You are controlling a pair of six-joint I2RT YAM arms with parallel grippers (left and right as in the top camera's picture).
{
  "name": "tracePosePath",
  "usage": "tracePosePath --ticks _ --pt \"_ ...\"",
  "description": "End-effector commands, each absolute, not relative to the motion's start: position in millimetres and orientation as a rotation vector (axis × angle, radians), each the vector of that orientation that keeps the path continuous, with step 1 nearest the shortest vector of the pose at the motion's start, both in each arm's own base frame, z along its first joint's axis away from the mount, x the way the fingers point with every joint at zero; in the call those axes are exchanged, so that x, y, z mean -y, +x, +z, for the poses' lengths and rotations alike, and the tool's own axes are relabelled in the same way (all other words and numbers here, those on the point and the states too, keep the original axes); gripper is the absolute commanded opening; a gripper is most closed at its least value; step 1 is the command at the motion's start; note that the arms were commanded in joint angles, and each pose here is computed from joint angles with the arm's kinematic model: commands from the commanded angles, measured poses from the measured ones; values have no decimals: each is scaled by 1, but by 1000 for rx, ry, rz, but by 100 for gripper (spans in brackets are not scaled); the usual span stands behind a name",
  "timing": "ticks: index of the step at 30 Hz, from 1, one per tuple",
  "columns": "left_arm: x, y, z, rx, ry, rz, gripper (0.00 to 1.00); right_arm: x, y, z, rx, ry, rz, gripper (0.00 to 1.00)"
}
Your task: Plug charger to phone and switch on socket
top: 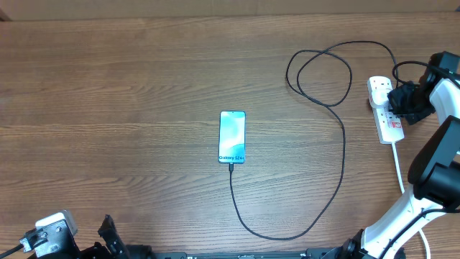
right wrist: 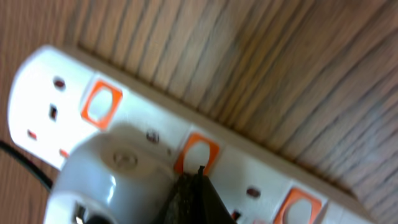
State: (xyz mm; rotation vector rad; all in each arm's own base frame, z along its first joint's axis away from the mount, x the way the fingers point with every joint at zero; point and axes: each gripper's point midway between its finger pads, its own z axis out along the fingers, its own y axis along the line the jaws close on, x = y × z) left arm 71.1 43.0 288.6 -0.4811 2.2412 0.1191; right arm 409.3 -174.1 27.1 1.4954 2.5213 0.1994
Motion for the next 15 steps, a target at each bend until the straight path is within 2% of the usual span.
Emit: tracePosePath --ticks 1,15 --pt "-44 69 289 -2236 -482 129 100 137 423 10 -2625 1382 335 4" --pt "-44 69 289 -2236 -482 129 100 174 429 55 -2554 1440 299 4"
